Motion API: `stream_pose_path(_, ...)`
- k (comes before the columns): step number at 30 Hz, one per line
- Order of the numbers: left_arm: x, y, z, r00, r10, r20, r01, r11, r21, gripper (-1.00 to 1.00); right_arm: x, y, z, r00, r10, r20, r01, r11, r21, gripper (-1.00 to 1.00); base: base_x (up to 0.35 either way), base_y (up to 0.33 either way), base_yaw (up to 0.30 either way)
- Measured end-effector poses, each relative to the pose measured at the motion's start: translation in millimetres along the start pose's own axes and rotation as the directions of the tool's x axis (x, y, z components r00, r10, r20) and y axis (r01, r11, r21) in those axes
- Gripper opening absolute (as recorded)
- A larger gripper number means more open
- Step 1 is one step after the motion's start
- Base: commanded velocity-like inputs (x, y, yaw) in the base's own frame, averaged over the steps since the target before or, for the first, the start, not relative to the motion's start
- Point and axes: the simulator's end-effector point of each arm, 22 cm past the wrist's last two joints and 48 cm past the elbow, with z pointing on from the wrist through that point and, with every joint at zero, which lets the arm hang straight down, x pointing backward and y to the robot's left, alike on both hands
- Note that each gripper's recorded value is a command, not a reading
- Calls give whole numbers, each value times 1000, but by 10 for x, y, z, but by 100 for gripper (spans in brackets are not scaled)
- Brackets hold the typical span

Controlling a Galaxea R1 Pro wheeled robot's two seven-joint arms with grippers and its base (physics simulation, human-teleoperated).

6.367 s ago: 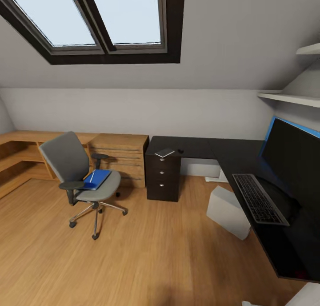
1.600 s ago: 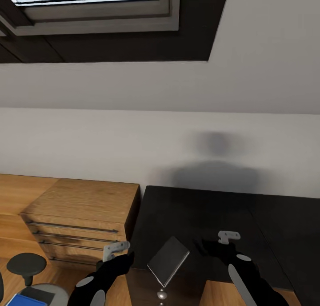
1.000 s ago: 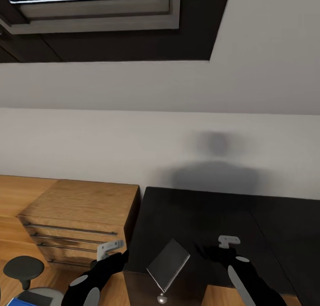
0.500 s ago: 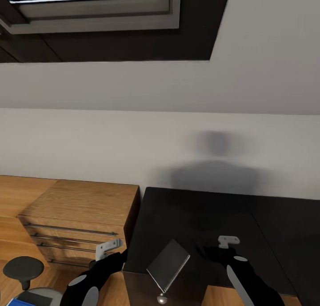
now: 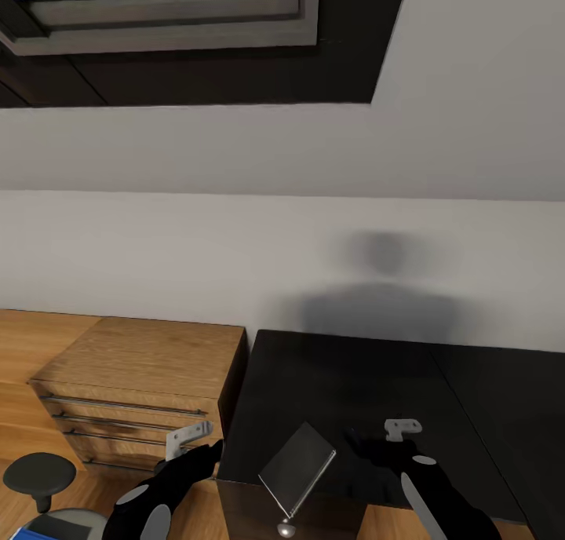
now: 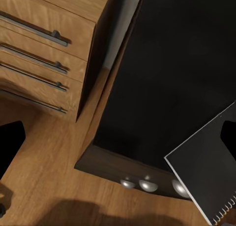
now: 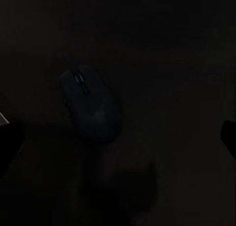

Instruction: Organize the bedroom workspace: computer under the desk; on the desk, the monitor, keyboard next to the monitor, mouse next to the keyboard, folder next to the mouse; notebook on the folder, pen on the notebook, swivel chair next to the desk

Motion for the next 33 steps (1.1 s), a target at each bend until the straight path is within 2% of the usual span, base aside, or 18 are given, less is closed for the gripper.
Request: stream_pose_path(33, 83, 134, 275, 1000, -15, 5, 15, 1000, -16, 100, 104, 31, 279, 1000, -4, 3, 4, 1000, -14, 100, 0, 0, 0)
